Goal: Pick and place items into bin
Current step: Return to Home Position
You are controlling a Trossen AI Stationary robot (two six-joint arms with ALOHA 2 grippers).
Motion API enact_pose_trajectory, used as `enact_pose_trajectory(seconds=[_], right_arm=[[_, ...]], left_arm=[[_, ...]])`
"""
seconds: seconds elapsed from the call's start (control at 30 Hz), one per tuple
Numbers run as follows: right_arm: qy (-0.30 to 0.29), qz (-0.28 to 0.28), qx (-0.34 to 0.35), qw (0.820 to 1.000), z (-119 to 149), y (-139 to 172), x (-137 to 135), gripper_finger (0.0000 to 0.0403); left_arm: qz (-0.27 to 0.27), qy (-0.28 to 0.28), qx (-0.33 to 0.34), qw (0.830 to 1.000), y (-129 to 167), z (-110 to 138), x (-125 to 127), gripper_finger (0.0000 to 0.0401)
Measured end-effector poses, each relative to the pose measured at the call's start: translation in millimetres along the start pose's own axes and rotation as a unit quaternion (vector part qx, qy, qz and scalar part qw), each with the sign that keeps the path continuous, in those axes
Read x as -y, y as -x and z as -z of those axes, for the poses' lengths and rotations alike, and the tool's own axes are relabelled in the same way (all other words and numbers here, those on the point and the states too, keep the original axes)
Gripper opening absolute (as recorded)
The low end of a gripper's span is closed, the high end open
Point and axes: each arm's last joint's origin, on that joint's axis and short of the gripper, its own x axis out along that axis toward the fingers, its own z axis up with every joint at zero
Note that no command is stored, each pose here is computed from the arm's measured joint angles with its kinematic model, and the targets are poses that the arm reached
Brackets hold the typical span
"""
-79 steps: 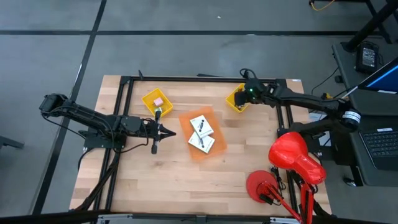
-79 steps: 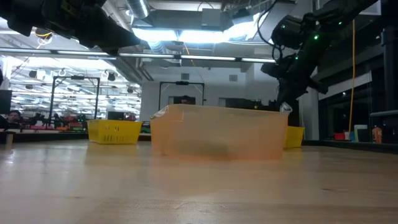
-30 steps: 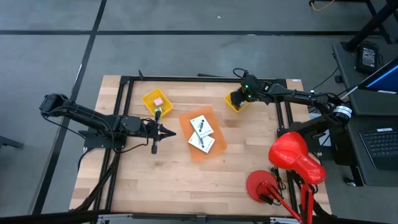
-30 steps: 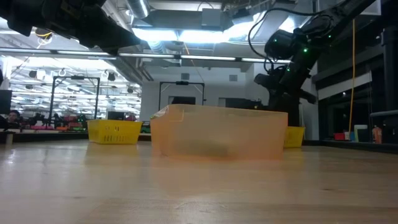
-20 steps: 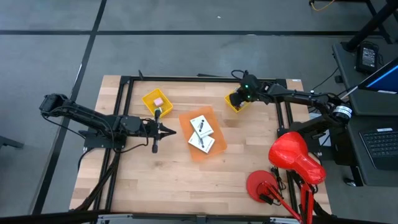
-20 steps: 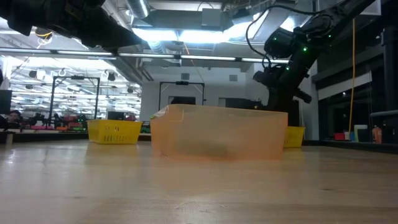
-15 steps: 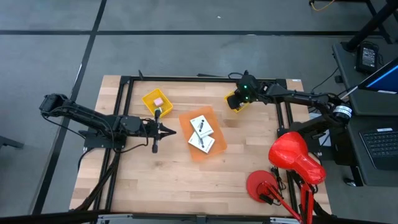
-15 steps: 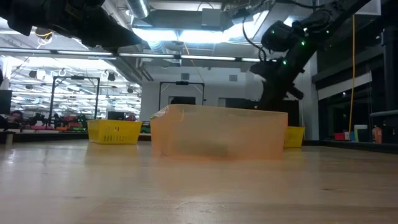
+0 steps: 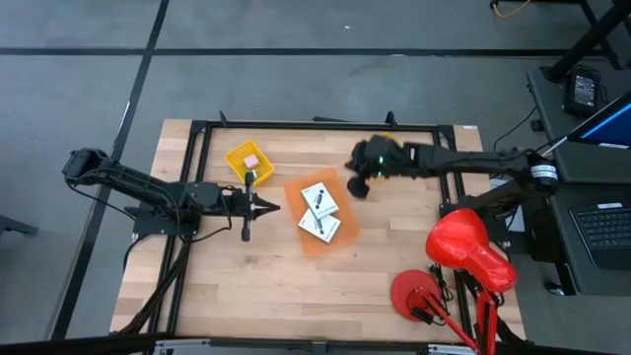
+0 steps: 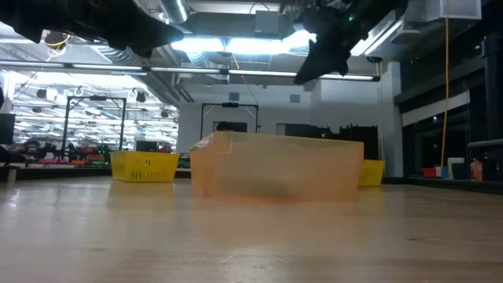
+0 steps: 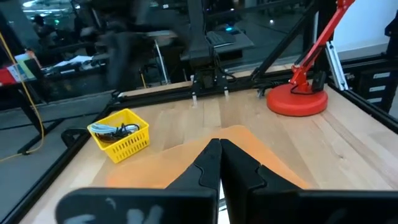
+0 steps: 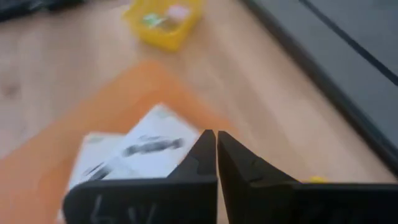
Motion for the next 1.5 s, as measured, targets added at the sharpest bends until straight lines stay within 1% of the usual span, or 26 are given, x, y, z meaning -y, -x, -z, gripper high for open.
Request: enact_pose_trajectory(seconds=[0.07,0.13,0.23,0.4,0.47,0.63,0.7,0.77,0.87,0.93,1.07,1.23,1.3,1.4,1.5], right_arm=[[0.019,-0.019,-0.005,1.0,6,2,-15,0.0],[0.034,-0.021,-0.007,0.999,16,0,-27,0.0],[0.049,-0.034,0.008,0.998,33,-4,-41,0.0],[0.06,-0.069,0.043,0.995,55,-3,-54,0.0],[0.06,-0.079,0.06,0.993,60,2,-56,0.0],[0.076,-0.104,0.103,0.986,69,18,-54,0.0],[0.084,-0.12,0.142,0.979,70,27,-54,0.0],[0.1,-0.127,0.172,0.972,74,35,-52,0.0],[0.1,-0.143,0.203,0.964,84,43,-45,0.0],[0.094,-0.151,0.222,0.959,91,46,-41,0.0],[0.077,-0.163,0.242,0.953,106,49,-34,0.0],[0.073,-0.164,0.251,0.951,114,54,-28,0.0],[0.08,-0.162,0.258,0.949,115,56,-27,0.0],[0.102,-0.166,0.268,0.943,116,60,-25,0.0],[0.111,-0.188,0.282,0.934,114,65,-21,0.0]], left_arm=[[-0.001,-0.007,0.0,1.0,0,0,0,0.0004],[-0.001,-0.021,0.0,1.0,0,0,-1,0.0005],[-0.007,-0.008,-0.003,1.0,-1,1,-6,0.0004],[0.03,0.002,0.001,1.0,0,1,-12,0.0002],[0.024,0.004,0.0,1.0,3,0,-16,0.0003],[0.006,0.024,-0.02,1.0,16,0,-27,0.0001],[0.005,0.025,-0.026,0.999,23,0,-29,0.0002],[0.003,0.026,-0.014,1.0,29,-3,-31,0.0002],[0.0,0.015,0.013,1.0,38,-8,-32,0.0001],[-0.004,0.01,0.031,0.999,44,-7,-32,0.0001],[-0.012,0.012,0.048,0.999,56,8,-32,0.0002],[-0.054,0.008,0.091,0.994,72,14,-37,0.0002],[-0.061,0.006,0.106,0.992,78,17,-38,0.0002],[-0.065,0.0,0.104,0.992,83,26,-39,0.0001],[-0.079,0.0,0.096,0.992,86,30,-41,0.0002]])
